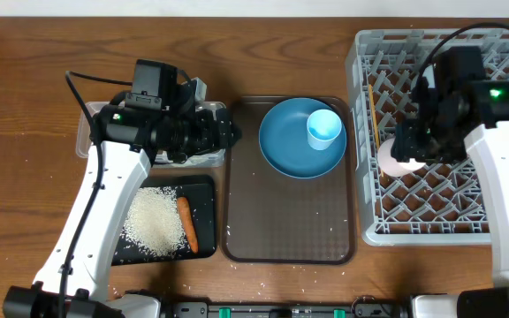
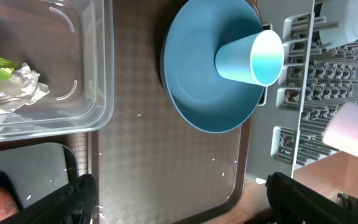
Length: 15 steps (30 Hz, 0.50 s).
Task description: Sort waste into correct bins and load items into the dishwasher rack
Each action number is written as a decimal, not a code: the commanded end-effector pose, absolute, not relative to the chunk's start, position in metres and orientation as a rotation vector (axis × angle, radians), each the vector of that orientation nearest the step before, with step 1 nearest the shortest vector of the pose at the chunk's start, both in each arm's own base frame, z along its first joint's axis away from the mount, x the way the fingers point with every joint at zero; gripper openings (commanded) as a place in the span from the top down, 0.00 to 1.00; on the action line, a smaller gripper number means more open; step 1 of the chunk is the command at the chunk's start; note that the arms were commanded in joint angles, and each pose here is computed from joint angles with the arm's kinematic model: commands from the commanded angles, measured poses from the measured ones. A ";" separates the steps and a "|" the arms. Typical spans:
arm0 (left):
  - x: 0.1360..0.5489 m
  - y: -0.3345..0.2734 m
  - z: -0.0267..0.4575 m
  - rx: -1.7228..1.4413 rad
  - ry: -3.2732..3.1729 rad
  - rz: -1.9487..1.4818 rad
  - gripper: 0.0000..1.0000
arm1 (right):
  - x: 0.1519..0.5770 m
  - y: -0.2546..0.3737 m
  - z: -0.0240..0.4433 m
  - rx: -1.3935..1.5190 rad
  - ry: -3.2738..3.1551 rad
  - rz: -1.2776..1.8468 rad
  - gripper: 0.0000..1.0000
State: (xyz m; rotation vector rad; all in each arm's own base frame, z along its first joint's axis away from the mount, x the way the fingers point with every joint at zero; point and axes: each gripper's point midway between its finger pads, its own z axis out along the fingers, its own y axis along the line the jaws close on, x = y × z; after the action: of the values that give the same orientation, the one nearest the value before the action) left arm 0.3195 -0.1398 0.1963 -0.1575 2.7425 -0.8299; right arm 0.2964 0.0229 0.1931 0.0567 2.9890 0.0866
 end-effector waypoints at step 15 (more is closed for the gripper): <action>0.320 -0.138 0.197 -0.147 2.739 -0.807 0.11 | 0.266 0.005 0.154 0.155 3.119 -0.052 0.77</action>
State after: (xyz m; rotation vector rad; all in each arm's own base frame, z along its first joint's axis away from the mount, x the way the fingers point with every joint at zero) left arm 0.3195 -0.1398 0.1963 -0.1575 2.7425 -0.8299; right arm 0.2717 0.0157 0.1572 0.0894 3.1119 0.0234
